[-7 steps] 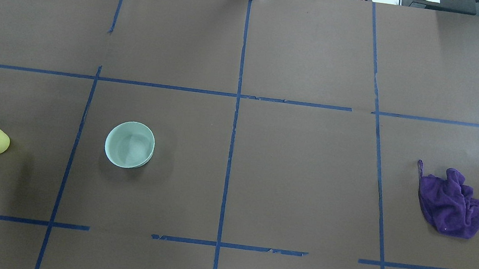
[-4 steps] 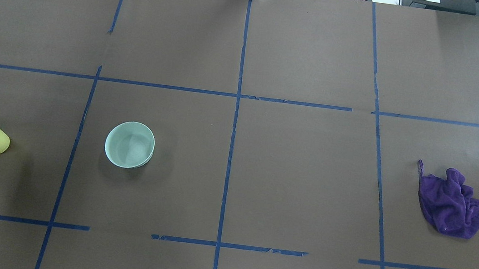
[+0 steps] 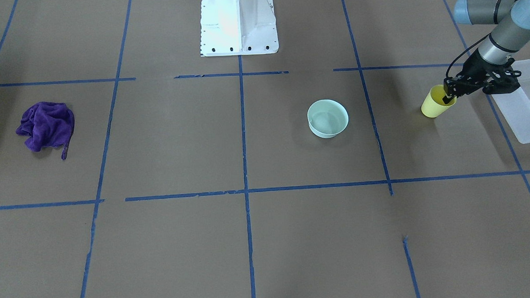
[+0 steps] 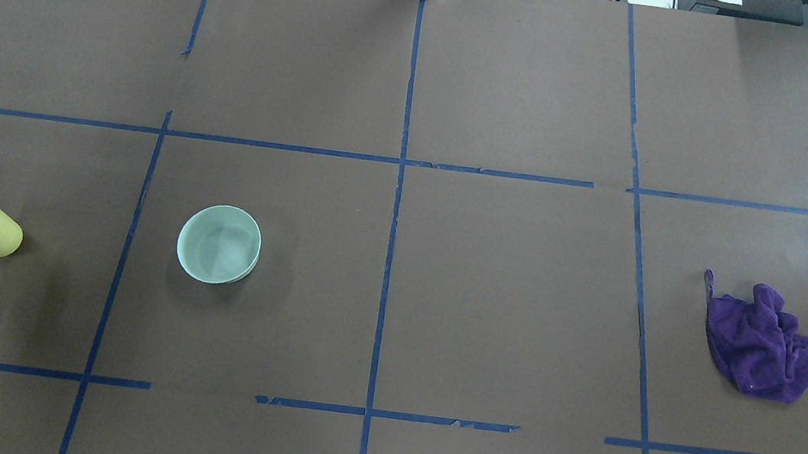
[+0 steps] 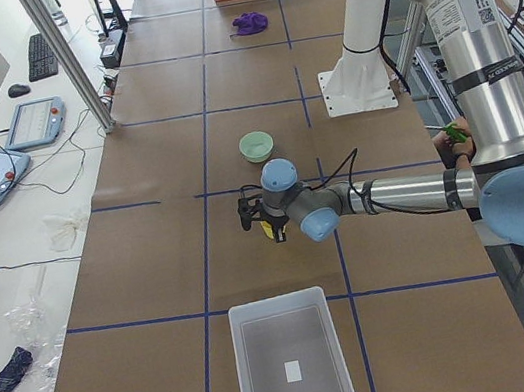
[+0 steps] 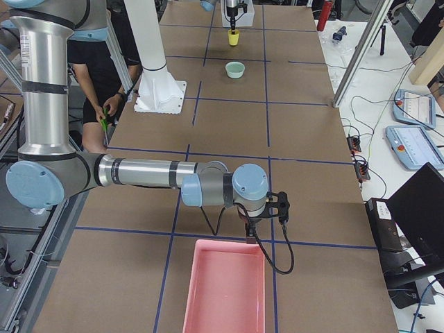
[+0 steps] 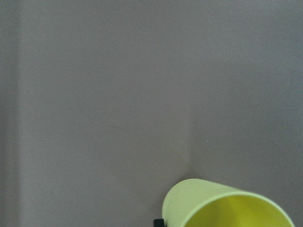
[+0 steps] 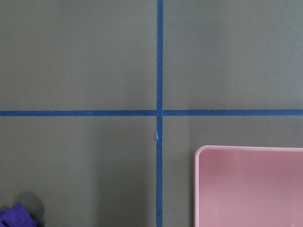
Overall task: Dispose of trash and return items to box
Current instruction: 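Lower the left gripper onto the yellow cup and grasp it, then lift the yellow cup with left gripper while right gripper reaches for cloth, then grasp the purple cloth with the right gripper while the left carries the cup, then drop cup into clear bin with left gripper while right drops cloth into pink bin, then move the left gripper to the green bowl rim and grasp it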
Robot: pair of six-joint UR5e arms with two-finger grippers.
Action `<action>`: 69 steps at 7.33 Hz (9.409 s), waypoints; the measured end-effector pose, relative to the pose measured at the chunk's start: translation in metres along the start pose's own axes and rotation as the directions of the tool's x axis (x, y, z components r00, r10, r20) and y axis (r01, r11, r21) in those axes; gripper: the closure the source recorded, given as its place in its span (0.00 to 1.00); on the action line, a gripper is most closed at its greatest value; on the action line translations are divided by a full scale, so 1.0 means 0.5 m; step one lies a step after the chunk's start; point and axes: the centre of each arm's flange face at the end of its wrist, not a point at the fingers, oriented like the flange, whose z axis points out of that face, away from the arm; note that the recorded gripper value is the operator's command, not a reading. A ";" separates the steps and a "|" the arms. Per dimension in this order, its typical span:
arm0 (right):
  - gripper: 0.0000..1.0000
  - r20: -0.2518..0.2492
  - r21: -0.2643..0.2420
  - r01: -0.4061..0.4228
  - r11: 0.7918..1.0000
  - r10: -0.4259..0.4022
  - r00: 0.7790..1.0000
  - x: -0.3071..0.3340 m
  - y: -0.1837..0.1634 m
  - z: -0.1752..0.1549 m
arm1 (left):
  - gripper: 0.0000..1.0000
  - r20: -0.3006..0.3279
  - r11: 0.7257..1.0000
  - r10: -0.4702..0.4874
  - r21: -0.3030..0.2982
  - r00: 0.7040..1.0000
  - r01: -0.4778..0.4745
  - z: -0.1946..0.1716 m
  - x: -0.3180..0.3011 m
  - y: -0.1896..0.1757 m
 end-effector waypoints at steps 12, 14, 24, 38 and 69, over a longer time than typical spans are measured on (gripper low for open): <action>0.00 0.128 0.020 -0.045 0.999 0.043 0.991 -0.315 0.194 0.223 | 1.00 0.156 0.977 0.194 0.054 0.969 -0.204 -0.416 0.055 -0.288; 0.00 0.102 -0.011 0.001 1.000 0.000 0.995 -0.343 0.253 0.278 | 1.00 0.246 0.967 0.219 0.072 0.944 -0.243 -0.483 0.027 -0.334; 1.00 0.050 -0.033 0.067 0.997 -0.066 0.997 -0.460 0.298 0.382 | 1.00 0.331 0.941 0.329 -0.029 0.885 -0.339 -0.494 -0.216 -0.411; 1.00 -0.085 0.318 0.227 0.921 -0.210 0.974 -0.208 0.108 -0.101 | 0.40 0.083 0.933 0.337 -0.166 0.938 -0.320 -0.095 -0.580 -0.151; 0.00 -0.079 -0.065 0.050 0.997 -0.055 0.995 -0.179 0.053 -0.029 | 0.12 -0.042 0.999 -0.036 -0.041 0.998 0.034 0.131 0.603 0.003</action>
